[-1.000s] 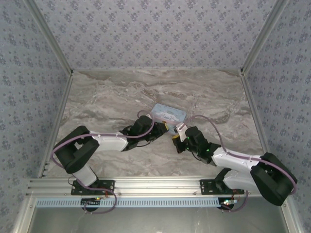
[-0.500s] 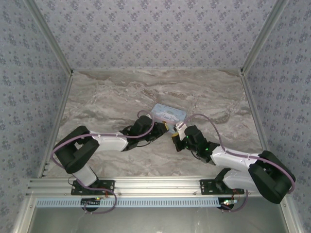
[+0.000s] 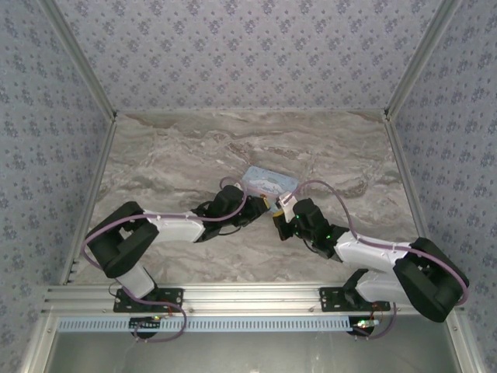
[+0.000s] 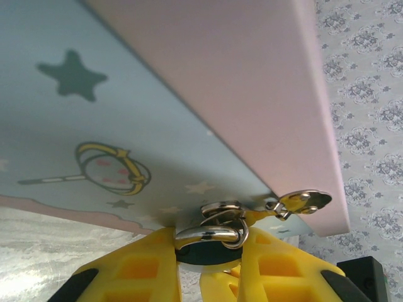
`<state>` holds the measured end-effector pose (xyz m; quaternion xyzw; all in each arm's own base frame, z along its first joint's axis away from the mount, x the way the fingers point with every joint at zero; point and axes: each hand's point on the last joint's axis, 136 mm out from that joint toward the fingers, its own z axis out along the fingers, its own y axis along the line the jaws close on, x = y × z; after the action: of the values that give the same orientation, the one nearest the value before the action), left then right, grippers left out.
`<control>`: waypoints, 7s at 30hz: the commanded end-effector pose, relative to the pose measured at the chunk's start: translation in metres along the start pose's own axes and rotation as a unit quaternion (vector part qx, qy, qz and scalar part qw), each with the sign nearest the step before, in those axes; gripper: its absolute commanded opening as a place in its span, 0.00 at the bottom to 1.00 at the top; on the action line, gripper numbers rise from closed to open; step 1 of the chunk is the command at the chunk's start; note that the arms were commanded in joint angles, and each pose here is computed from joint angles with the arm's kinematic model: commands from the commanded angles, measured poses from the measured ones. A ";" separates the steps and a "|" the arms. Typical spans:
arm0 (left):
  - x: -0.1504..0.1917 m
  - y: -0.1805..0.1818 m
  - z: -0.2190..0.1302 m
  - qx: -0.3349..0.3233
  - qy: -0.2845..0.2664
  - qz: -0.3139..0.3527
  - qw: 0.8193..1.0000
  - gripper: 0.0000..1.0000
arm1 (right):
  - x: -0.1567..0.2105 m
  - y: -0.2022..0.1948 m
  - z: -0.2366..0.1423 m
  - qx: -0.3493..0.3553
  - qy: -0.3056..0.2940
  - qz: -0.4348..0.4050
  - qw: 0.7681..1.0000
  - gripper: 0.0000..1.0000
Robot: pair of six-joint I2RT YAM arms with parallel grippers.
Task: Unlock a padlock with a key
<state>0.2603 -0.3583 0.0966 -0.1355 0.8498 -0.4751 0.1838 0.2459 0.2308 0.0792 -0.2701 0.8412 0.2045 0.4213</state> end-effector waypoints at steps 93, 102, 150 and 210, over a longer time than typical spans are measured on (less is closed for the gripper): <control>0.008 -0.017 0.010 0.031 0.024 -0.029 0.999 0.19 | -0.097 0.010 -0.004 -0.094 -0.136 0.010 0.986 0.00; 0.011 -0.030 0.005 0.047 0.039 -0.030 0.998 0.19 | -0.099 0.007 0.000 -0.082 -0.127 -0.021 0.988 0.00; -0.001 0.009 0.017 0.014 0.028 -0.063 0.998 0.32 | -0.009 -0.003 0.045 -0.054 -0.030 0.157 0.986 0.00; -0.013 0.029 0.011 0.109 -0.011 -0.111 0.988 0.36 | -0.006 0.015 0.047 -0.079 0.035 0.460 0.884 0.00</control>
<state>0.2689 -0.3367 0.0517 -0.2213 0.7897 -0.5544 0.1418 0.2644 0.2665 0.0548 0.1006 0.8684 0.4269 0.2314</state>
